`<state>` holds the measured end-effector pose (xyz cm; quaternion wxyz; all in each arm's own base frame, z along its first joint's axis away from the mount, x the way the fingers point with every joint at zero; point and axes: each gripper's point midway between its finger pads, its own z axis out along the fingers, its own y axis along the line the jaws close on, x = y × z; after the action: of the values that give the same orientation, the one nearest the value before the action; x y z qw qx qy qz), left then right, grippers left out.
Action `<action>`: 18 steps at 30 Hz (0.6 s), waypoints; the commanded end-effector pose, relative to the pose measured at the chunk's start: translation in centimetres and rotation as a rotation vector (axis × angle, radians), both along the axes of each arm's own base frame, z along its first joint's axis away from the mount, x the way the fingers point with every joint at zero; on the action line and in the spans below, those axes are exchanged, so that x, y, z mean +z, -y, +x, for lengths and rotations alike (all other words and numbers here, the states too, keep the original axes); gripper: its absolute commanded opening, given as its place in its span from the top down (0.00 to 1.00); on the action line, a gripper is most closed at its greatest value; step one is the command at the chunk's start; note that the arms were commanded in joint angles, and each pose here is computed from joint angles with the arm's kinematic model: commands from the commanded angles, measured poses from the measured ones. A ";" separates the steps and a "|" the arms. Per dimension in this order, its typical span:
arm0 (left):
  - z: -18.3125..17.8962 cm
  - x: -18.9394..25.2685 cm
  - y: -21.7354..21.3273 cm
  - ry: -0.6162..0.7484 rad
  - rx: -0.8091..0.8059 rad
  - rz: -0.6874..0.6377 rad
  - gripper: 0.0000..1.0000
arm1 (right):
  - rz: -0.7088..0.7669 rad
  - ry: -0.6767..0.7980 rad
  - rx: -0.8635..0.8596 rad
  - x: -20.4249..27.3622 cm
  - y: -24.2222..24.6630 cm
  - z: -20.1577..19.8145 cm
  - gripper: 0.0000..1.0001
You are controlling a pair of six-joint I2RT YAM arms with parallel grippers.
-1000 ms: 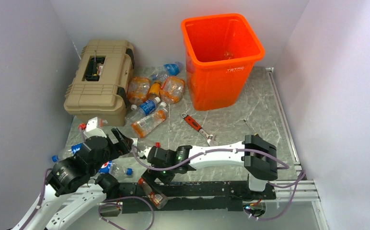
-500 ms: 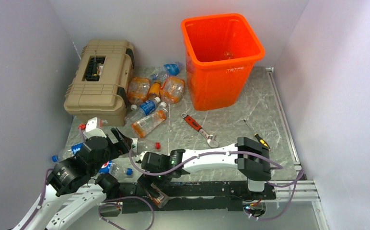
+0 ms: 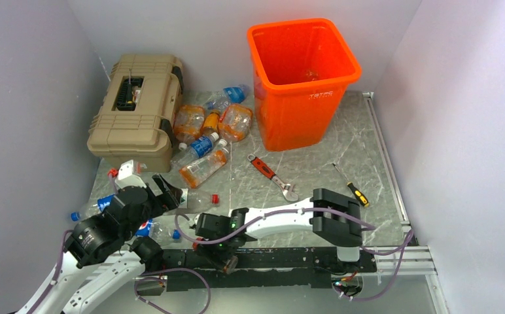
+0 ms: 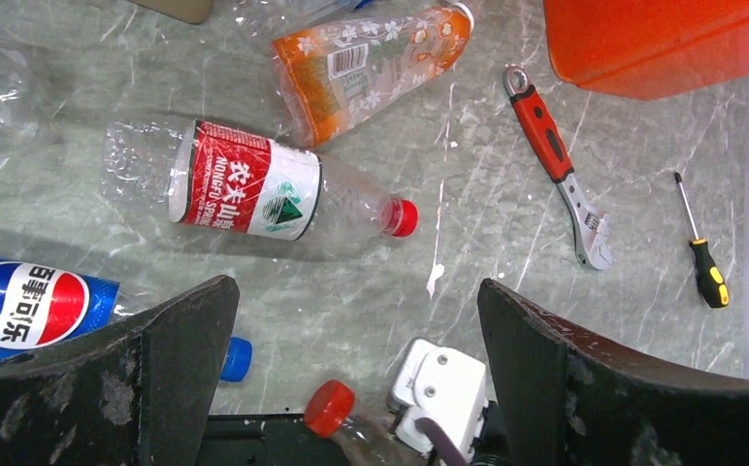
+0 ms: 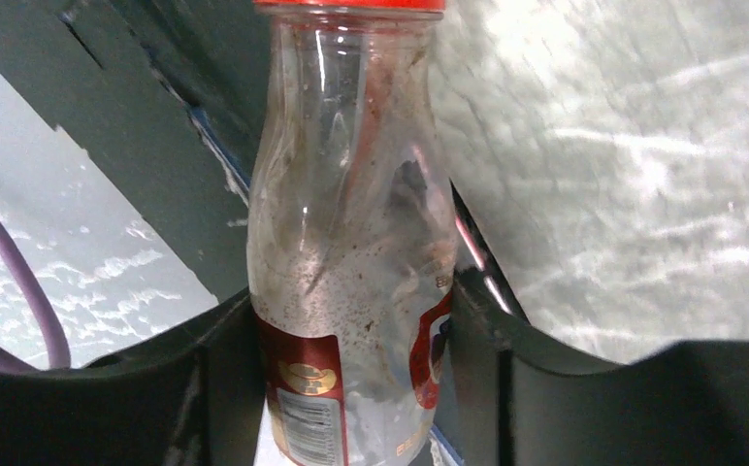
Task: Put the plastic bottles in the bin
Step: Pick up the plastic bottle from the corner of the board.
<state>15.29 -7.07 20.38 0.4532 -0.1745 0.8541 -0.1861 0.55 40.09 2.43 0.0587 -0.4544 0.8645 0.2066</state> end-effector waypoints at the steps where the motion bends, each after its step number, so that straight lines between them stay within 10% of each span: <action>1: 0.6 1.1 0.6 0.049 -0.025 -0.013 0.01 | 0.061 0.105 -0.049 2.0 1.0 1.6 0.49; 13: 6.5 15.7 8.7 0.554 -0.372 0.039 0.04 | 0.495 0.677 -0.378 17.2 6.1 14.2 0.57; 18: 10.4 16.9 15.2 0.508 -0.622 0.187 0.00 | 0.816 0.812 -0.520 24.0 9.9 17.0 0.56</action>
<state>22.86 -16.84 33.11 0.5673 0.0544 0.7801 -0.2582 14.17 32.16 20.16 0.4762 -0.2945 0.7835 0.2694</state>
